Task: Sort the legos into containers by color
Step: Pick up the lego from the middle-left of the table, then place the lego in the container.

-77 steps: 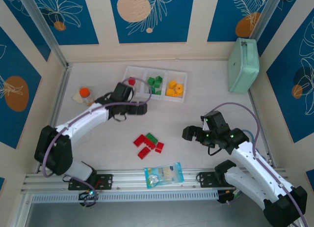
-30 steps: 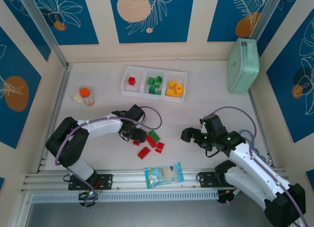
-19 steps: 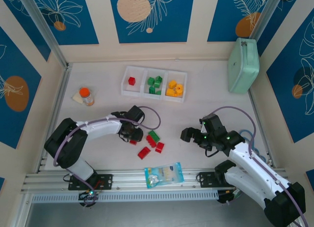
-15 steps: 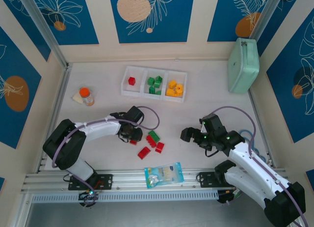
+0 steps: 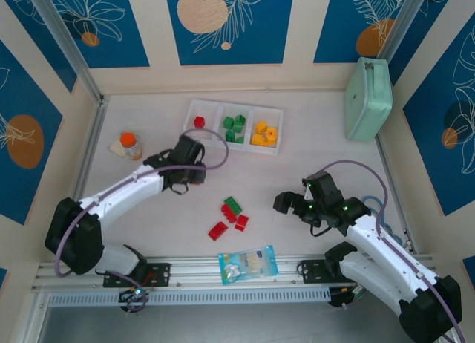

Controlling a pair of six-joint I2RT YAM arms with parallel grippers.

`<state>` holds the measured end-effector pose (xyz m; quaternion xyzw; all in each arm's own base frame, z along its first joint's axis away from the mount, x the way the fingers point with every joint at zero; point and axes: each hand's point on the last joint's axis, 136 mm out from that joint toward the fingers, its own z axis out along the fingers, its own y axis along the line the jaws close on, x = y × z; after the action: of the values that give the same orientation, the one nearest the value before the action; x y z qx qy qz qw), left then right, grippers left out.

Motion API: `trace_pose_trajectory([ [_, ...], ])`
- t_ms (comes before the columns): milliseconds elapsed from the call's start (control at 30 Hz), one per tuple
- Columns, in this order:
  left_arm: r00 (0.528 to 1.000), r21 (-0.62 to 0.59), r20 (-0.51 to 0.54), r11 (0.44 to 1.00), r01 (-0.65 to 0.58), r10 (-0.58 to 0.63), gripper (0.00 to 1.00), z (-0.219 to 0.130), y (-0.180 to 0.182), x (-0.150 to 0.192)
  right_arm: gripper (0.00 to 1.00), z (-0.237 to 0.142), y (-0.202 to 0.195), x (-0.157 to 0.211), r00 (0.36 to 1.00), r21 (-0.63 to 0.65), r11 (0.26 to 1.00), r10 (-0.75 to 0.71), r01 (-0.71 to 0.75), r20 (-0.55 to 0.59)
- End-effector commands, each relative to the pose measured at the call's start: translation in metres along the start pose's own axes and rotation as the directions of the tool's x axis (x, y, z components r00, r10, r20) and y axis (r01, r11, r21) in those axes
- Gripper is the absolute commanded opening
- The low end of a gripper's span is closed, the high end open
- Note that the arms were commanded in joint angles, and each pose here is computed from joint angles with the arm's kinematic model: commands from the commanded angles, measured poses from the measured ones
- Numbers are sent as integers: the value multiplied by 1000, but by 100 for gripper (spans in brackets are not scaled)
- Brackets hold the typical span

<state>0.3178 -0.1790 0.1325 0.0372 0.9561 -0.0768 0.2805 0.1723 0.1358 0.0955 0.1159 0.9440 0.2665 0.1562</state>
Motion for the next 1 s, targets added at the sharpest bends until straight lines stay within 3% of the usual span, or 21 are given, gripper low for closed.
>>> trace_pose_trajectory([
  [0, 1000, -56, 28, 998, 2, -1, 10, 10, 10, -42, 100, -11, 13, -7, 1000, -46, 999, -11, 12, 24],
  [300, 995, -56, 89, 998, 43, -37, 10, 67, 11, -147, 100, -15, 10, -12, 1000, -52, 999, -4, 6, 29],
  [633, 990, 4, 109, 996, 87, -87, 12, 138, 11, -197, 99, -4, 9, -24, 1000, -17, 1000, -25, 25, 2],
  [867, 988, -19, 116, 994, 105, -102, 34, 149, 15, -199, 100, 10, 6, -19, 998, 1, 1000, -18, 18, -62],
  [967, 988, -24, 119, 995, 102, -98, 54, 145, 16, -199, 100, 11, 6, -18, 998, -3, 1000, -21, 20, -64],
])
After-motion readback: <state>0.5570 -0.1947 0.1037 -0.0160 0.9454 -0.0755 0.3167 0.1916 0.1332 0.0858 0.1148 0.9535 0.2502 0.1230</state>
